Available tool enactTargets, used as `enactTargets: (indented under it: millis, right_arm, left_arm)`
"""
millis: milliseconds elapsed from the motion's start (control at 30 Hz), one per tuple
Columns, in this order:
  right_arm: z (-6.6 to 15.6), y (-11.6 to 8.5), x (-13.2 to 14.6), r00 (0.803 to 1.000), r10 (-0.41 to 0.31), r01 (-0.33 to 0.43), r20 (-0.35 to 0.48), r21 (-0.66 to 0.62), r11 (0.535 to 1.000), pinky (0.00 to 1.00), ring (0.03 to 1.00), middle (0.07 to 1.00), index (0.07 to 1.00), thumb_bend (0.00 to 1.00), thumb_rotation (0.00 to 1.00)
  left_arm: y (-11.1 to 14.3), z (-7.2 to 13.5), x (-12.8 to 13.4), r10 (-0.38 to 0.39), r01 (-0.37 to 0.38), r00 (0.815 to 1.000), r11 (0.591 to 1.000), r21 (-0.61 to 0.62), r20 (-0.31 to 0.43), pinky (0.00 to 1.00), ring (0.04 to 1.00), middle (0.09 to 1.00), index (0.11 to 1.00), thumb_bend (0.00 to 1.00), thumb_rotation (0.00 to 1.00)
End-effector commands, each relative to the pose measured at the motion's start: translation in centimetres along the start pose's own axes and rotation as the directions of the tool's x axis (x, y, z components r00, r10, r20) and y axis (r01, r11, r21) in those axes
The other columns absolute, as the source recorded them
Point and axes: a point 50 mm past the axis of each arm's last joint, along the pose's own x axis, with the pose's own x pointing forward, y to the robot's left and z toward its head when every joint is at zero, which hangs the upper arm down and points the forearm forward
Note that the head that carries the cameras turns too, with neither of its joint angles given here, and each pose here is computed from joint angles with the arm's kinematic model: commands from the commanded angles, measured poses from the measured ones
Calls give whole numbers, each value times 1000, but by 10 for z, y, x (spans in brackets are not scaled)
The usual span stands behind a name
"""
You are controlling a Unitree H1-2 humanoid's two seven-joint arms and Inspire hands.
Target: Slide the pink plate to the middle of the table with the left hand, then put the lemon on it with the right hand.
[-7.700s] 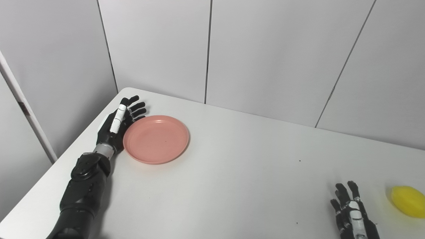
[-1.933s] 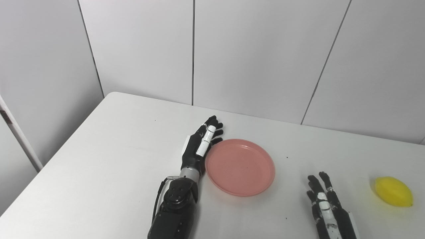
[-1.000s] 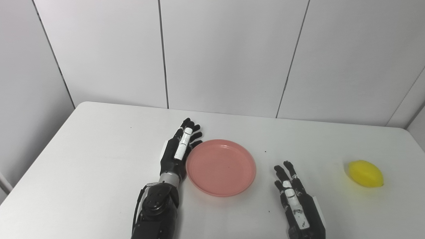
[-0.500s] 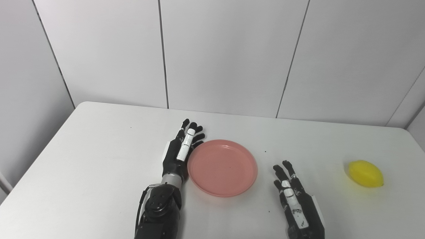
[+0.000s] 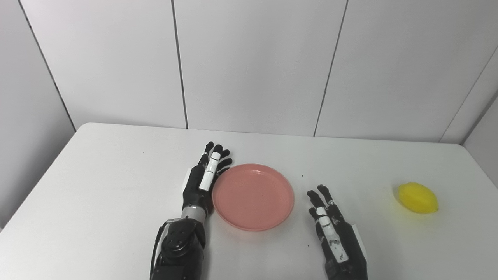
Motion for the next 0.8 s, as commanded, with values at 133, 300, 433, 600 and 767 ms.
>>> enactTargets:
  millis: [133,300,433,600,767]
  right_arm:
    - [-12,6,-2,1000,-5,6,-29,17,1000,1000,980,883,933,706,621]
    - [-13,10,-1,999,-16,16,-32,24,1000,1000,969,873,927,709,606]
    - [-12,13,0,999,-21,22,-34,24,999,1000,965,874,923,715,592]
    - [-13,17,2,999,-25,26,-35,22,999,1000,960,873,921,722,584]
    - [-13,19,3,999,-22,23,-33,24,999,1000,956,874,919,715,579]
  left_arm:
    - [5,-22,-6,18,-16,993,1000,19,-114,815,821,832,944,686,736]
    - [9,-23,-7,13,-11,993,1000,17,-114,823,826,836,946,677,734]
    - [12,-22,-7,12,-8,993,999,41,-113,807,812,838,947,674,754]
    - [16,-21,-6,15,-11,994,999,41,-113,790,800,837,953,674,749]
    - [19,-21,-5,11,-10,993,1000,9,-122,827,816,849,977,672,728]
